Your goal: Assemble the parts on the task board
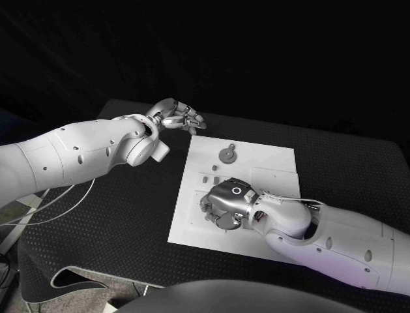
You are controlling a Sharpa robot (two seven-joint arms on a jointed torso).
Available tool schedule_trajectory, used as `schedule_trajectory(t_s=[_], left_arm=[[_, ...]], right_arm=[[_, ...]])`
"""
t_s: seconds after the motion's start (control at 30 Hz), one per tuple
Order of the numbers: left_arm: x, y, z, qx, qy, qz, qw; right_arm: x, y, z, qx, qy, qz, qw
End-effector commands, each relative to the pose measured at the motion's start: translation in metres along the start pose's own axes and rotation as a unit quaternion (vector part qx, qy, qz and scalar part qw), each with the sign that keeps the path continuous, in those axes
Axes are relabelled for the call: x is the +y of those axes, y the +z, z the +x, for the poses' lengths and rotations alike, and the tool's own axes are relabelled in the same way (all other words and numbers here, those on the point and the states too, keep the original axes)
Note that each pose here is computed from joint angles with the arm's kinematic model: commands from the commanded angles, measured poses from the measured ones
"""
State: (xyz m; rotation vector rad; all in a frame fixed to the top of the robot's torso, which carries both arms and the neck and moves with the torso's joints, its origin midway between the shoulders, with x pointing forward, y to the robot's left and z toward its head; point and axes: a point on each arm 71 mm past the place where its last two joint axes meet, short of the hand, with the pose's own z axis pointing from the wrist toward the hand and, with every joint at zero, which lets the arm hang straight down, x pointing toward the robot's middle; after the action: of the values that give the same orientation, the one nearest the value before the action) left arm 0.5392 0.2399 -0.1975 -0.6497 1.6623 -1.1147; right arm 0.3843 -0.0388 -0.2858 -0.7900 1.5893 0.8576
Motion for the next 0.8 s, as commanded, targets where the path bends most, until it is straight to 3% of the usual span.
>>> schedule_trajectory(t_s=[0.03, 0.8], left_arm=[[-0.0026, 0.0004, 0.0008, 0.006, -0.003, 0.006, 1.000], [-0.0027, 0.0002, 0.0009, 0.007, -0.003, 0.006, 1.000]], right_arm=[[0.0027, -0.0004, 0.0045, 0.012, 0.003, -0.004, 1.000], [0.0047, 0.0024, 0.0098, 0.022, 0.005, -0.004, 1.000]])
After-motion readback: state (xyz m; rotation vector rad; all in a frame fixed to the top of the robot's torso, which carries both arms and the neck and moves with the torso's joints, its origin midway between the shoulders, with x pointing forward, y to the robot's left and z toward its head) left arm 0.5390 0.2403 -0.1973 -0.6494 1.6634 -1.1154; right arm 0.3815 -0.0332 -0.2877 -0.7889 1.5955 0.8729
